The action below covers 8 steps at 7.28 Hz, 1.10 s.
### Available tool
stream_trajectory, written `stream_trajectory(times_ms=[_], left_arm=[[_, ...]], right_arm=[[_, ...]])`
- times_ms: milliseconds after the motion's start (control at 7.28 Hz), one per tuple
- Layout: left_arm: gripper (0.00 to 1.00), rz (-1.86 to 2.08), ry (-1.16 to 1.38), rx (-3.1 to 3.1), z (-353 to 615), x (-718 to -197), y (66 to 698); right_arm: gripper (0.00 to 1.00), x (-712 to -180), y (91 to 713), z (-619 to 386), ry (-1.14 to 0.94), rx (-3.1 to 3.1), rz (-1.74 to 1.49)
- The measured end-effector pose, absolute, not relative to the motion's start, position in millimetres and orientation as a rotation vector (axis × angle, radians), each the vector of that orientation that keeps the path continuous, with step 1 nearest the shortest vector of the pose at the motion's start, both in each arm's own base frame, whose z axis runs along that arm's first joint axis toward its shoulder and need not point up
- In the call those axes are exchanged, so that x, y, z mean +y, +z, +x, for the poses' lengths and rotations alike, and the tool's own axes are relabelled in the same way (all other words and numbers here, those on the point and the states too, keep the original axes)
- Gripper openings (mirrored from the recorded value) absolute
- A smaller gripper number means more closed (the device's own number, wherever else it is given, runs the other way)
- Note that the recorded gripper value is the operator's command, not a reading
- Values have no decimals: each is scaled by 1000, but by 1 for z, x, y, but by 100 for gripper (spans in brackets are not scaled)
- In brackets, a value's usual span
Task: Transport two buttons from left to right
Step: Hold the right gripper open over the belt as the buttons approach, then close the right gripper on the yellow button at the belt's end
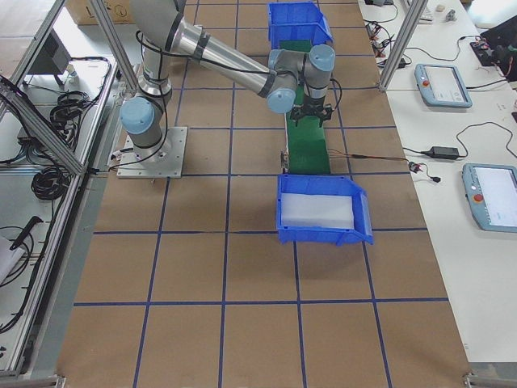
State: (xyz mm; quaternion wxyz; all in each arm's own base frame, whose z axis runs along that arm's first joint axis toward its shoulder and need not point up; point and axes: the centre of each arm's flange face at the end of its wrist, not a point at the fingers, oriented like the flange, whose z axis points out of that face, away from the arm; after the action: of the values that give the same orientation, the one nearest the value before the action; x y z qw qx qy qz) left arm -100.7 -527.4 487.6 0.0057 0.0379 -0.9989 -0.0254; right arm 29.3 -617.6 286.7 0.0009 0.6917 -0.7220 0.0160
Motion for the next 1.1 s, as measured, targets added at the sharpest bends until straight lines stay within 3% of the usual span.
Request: stream_trajectory(times_ms=[1099], left_arm=[[100, 117, -80, -3128, -101, -528, 487]], right_arm=[[100, -620, 288, 30, 59, -2249, 2187]])
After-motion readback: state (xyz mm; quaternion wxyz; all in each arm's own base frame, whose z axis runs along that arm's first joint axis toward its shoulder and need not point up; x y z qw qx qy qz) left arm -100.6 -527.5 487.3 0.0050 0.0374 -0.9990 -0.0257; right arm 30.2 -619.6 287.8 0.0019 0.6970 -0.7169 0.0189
